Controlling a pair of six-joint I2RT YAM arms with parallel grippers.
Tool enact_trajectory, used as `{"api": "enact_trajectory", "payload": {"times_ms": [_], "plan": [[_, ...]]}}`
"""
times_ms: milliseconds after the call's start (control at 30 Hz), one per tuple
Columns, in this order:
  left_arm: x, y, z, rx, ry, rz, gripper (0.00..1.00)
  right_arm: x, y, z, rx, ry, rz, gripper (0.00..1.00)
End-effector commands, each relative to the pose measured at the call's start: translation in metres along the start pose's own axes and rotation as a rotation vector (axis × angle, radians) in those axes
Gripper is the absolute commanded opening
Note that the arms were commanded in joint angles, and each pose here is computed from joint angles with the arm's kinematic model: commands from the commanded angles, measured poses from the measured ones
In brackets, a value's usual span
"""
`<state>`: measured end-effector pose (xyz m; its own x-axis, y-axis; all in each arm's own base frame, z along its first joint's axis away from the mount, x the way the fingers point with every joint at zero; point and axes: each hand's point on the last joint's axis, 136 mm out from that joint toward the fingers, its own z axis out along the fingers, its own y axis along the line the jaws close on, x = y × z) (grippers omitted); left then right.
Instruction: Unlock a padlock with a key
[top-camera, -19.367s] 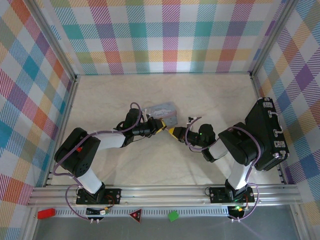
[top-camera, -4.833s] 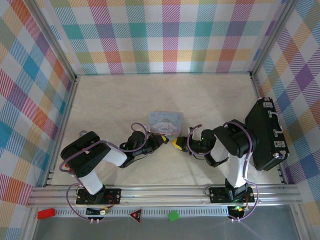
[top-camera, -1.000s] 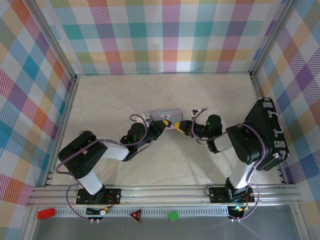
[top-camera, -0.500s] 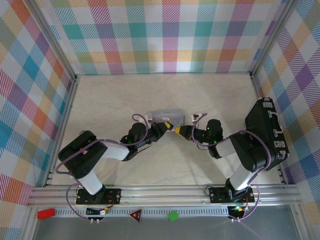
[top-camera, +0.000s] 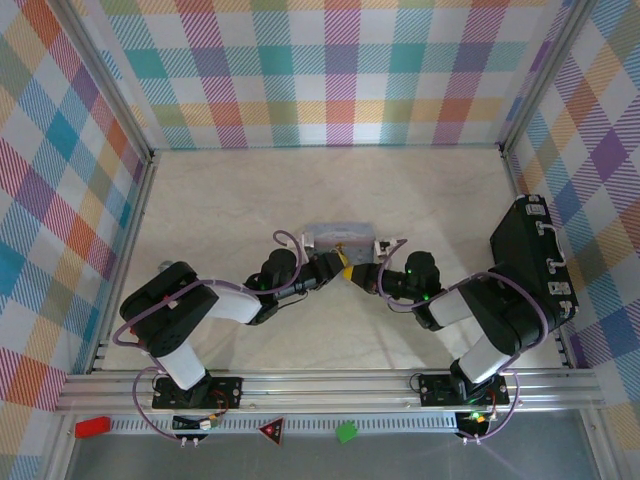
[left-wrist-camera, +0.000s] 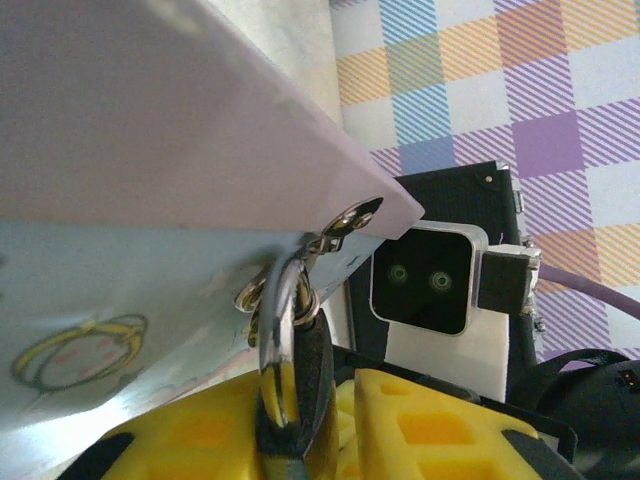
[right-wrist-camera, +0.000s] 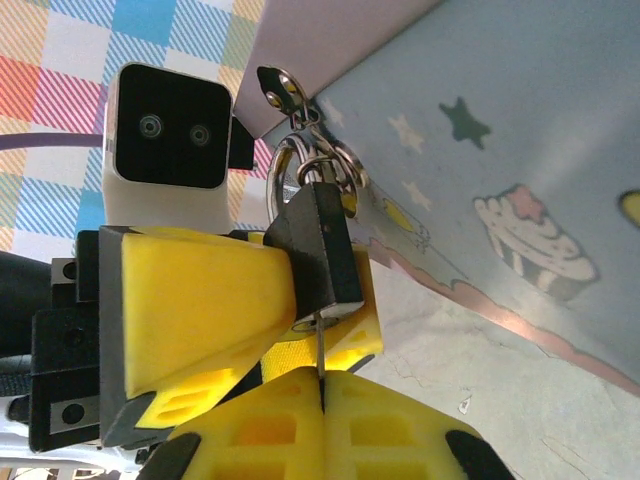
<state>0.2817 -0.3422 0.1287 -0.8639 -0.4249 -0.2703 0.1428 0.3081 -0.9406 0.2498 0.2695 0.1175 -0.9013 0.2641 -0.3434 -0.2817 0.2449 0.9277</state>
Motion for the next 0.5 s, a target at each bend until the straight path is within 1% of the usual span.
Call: {"api": "enact_trajectory", "payload": {"times_ms": [0, 67, 167, 267, 467], "plan": [[0.028, -0.014, 0.003, 0.076, 0.104, 0.000, 0.16, 0.000, 0.011, -0.001, -0.018, -0.013, -0.051, 0.00], [0.026, -0.012, 0.003, 0.080, 0.098, -0.010, 0.10, 0.001, 0.007, -0.004, 0.001, -0.018, -0.045, 0.00], [0.025, -0.010, 0.003, 0.089, 0.089, -0.024, 0.06, 0.001, 0.004, -0.007, 0.026, -0.032, -0.036, 0.00], [0.026, -0.008, 0.004, 0.089, 0.095, -0.031, 0.05, -0.004, 0.000, -0.010, 0.049, -0.060, -0.003, 0.00], [0.025, -0.010, 0.000, 0.089, 0.088, -0.027, 0.05, -0.023, -0.010, -0.017, 0.025, -0.149, 0.135, 0.00]]}}
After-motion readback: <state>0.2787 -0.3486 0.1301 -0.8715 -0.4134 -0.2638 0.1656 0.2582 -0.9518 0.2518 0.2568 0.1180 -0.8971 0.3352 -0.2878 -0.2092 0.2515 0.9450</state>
